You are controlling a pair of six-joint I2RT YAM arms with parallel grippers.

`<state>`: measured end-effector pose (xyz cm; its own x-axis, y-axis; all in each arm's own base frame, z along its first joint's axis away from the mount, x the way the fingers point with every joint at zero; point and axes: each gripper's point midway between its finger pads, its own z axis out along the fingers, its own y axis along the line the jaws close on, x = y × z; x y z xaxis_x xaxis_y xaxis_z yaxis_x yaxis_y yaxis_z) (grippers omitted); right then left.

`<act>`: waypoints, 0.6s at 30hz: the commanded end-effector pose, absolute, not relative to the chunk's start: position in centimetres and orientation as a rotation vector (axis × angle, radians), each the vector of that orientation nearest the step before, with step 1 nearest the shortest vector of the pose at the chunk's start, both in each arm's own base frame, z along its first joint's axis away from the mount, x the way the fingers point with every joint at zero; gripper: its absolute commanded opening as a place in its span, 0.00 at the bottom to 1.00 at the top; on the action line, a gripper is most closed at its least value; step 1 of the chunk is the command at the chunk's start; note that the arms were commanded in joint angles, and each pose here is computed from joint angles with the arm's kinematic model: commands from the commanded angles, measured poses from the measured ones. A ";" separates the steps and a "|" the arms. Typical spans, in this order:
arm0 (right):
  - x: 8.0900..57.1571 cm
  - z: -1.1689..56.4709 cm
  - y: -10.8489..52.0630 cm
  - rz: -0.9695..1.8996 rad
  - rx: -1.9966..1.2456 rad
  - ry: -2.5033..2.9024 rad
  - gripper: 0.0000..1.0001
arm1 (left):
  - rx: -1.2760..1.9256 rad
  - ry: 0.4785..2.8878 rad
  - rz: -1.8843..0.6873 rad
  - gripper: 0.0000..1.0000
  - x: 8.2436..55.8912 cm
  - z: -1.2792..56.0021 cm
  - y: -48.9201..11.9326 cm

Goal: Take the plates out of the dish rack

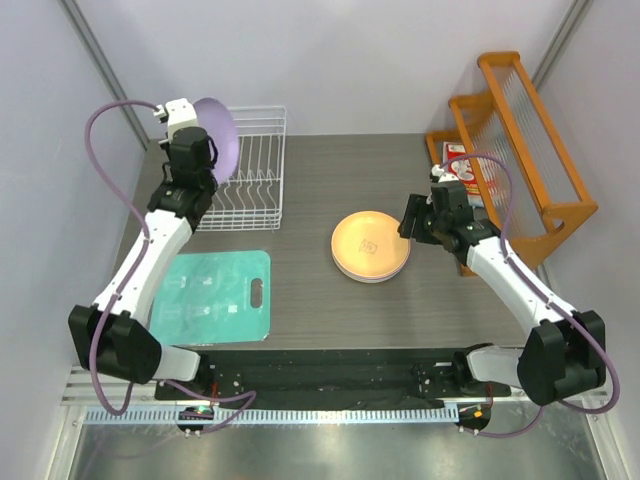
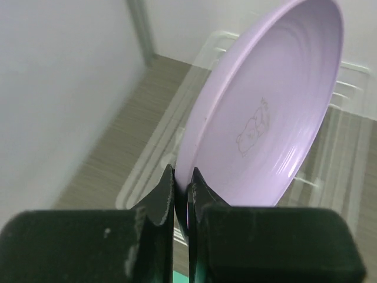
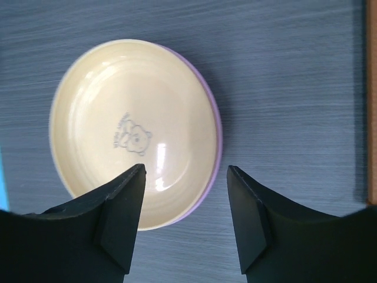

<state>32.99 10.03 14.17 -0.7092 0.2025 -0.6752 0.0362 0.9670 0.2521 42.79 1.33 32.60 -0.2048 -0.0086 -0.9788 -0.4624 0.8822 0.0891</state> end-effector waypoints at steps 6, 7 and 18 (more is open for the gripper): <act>33.2 22.6 16.6 0.790 0.027 2.046 0.74 | -0.221 1.956 -0.488 0.00 40.2 28.2 -14.3; 33.0 23.0 17.2 0.835 0.020 2.036 0.75 | -0.215 1.970 -0.515 0.00 39.9 27.9 -15.2; 34.3 22.5 19.5 0.927 0.001 2.026 0.78 | -0.080 2.048 -0.704 0.00 35.7 25.5 -23.7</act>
<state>33.77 18.12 21.57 -0.6223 0.3182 -0.7152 -0.2820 0.7612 0.5841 36.27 -20.89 23.67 -0.5757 -0.2798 -0.7683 0.1538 0.8858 -0.4378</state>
